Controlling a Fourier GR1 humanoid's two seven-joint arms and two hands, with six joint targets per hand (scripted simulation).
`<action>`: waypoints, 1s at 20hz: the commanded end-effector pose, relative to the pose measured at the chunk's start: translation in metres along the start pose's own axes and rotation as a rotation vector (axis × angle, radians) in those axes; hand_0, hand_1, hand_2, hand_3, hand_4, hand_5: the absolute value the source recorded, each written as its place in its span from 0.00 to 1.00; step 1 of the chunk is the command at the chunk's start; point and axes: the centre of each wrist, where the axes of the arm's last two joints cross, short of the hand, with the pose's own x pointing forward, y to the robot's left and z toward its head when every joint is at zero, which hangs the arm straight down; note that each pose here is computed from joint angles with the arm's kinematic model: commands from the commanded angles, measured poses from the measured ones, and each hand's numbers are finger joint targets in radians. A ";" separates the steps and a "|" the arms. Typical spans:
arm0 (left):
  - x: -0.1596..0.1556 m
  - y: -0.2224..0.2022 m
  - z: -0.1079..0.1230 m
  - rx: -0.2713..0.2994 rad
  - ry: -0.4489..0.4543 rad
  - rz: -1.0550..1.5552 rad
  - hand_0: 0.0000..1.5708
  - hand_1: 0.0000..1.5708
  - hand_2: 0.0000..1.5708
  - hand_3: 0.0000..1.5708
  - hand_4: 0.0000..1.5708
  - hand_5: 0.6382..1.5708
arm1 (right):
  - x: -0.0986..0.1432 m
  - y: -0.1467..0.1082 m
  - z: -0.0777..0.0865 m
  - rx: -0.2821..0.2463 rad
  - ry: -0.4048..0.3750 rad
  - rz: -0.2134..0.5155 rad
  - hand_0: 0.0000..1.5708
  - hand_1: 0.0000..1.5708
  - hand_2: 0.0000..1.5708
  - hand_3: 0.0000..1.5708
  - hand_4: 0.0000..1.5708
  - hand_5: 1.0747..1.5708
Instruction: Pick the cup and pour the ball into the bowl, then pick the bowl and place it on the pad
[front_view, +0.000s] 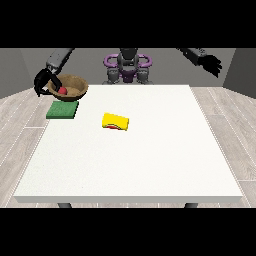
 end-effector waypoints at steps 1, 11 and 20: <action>0.021 0.077 0.006 0.072 -0.061 0.000 0.00 0.00 0.00 0.00 0.82 1.00 | 0.004 -0.017 -0.001 -0.030 -0.030 -0.025 1.00 1.00 1.00 0.00 0.55 1.00; 0.051 0.128 0.002 0.073 -0.143 0.021 0.00 0.00 0.00 0.00 0.75 0.99 | -0.016 -0.028 -0.005 -0.147 -0.046 -0.120 1.00 1.00 1.00 0.16 0.35 0.98; 0.052 0.119 -0.002 0.081 -0.144 0.010 0.00 0.00 0.00 0.00 0.75 0.98 | 0.013 -0.042 -0.020 -0.123 -0.005 -0.121 0.00 0.00 0.27 0.41 0.00 0.78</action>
